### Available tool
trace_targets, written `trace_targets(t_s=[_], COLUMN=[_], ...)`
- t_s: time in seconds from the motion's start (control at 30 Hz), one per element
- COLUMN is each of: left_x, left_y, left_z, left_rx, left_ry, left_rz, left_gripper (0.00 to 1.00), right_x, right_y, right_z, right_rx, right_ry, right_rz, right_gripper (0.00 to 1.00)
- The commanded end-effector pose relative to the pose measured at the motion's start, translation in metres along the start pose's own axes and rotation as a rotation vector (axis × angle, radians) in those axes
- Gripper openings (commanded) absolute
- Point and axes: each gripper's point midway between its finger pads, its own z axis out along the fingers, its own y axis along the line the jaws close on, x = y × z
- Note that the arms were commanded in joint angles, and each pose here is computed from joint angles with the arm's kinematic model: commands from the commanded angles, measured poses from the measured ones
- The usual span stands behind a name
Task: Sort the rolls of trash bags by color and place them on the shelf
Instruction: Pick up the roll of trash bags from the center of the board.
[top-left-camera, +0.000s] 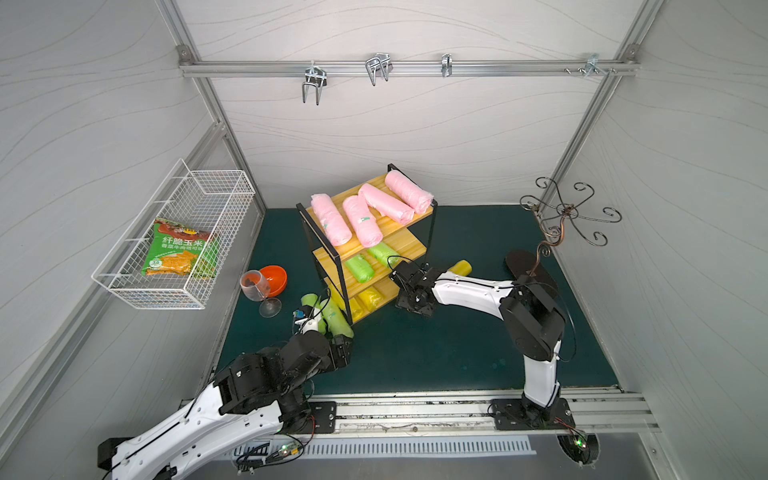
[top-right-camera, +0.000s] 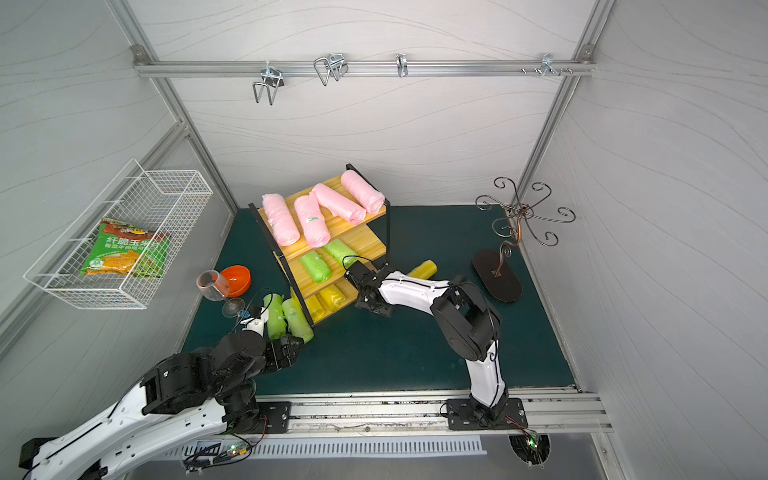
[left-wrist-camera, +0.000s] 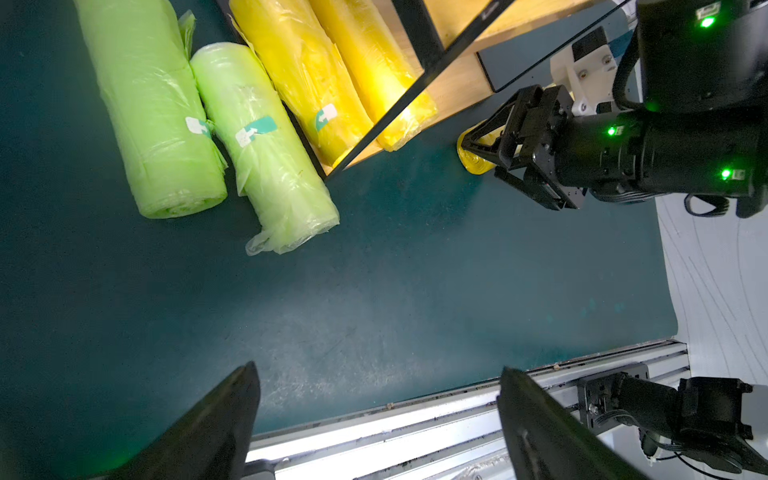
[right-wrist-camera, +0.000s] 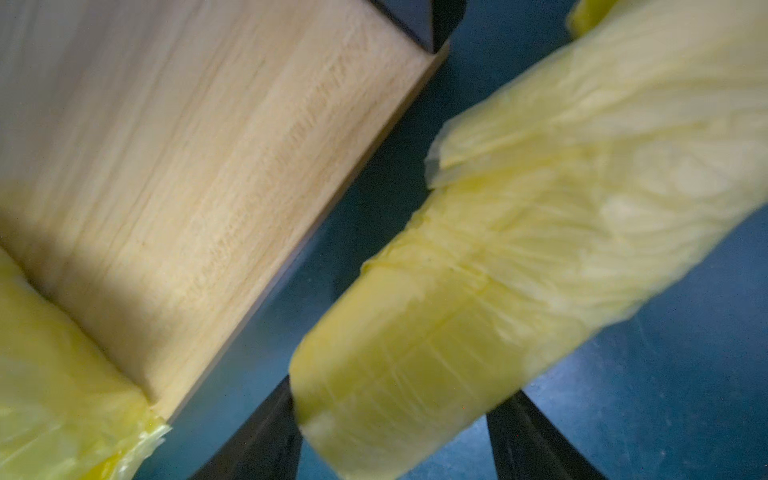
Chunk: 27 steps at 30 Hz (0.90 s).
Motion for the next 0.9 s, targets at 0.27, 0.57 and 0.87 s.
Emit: trace_targets(t_s=[0.27,0.57,0.87], left_x=[0.002,0.003,0.003], left_y=[0.0,0.004,0.007], left_z=[0.0,0.001,-0.003], left_rx=[0.01,0.014,0.013], left_ry=[0.003,-0.001,-0.004], left_rz=[-0.001,-0.01,-0.003], left_gripper=[0.94,0.94,0.94], right_x=[-0.003,-0.006,-0.015], right_y=[0.002,0.005,0.006], right_z=[-0.029,-0.03,-0.013], right_rx=[-0.103,-0.093,-0.041], right_ry=[-0.109,-0.158,-0.172], right_rz=[0.127,0.207,0.224], right_gripper=[0.72,0.73,0.71])
